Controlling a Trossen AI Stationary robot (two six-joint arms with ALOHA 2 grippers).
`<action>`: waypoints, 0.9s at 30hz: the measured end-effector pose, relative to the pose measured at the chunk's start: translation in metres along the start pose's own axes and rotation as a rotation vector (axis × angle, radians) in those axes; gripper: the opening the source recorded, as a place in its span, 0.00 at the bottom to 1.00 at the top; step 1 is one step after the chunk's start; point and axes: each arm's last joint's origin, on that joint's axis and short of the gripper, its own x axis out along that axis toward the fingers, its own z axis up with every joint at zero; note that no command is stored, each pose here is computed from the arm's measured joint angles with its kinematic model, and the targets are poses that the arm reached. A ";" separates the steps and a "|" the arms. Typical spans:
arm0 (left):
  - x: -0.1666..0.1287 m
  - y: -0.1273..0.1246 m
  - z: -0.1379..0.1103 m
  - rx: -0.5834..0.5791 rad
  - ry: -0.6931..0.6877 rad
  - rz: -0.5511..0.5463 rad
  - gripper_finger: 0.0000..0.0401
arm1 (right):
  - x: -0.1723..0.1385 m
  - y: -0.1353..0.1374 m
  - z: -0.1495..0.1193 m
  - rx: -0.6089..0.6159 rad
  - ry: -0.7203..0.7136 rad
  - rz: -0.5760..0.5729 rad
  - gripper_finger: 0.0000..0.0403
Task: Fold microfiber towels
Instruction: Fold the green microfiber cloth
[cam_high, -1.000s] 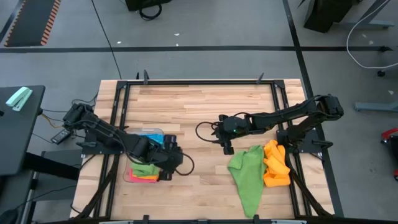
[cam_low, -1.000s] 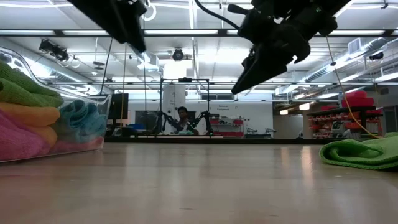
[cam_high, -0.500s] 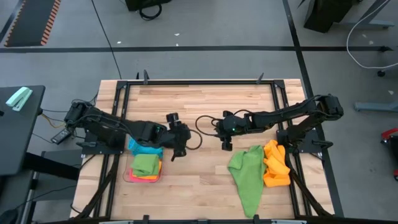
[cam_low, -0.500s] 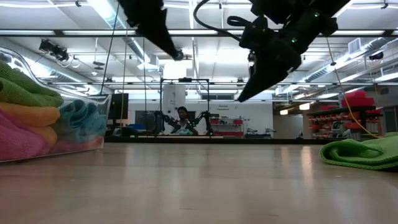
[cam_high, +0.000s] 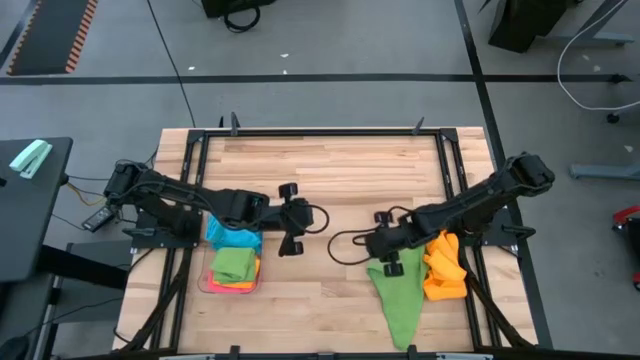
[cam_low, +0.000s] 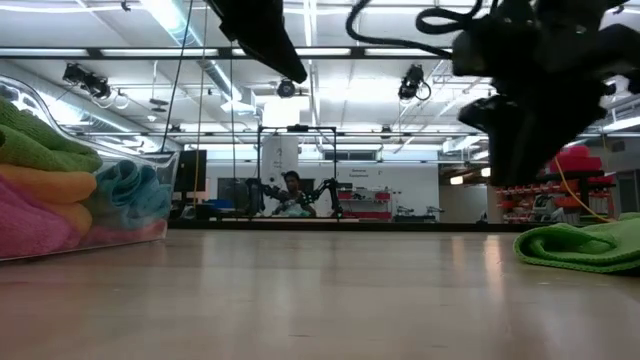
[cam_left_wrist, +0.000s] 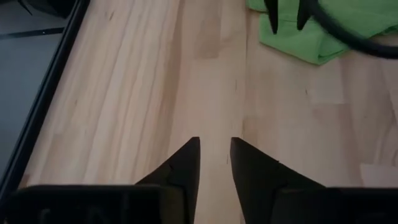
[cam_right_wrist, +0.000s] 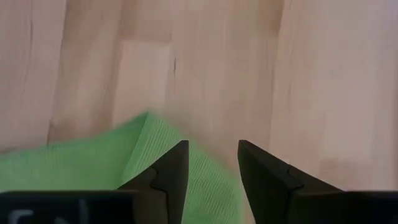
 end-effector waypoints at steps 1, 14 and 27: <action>0.000 0.000 0.000 0.000 0.000 -0.001 0.24 | 0.000 0.003 -0.003 0.014 0.022 0.004 0.37; 0.004 0.009 0.003 0.048 -0.018 0.022 0.22 | 0.020 0.051 0.008 -0.073 0.154 -0.034 0.44; 0.008 0.021 0.002 0.025 0.003 0.049 0.22 | 0.040 0.080 0.004 -0.457 0.135 -0.179 0.44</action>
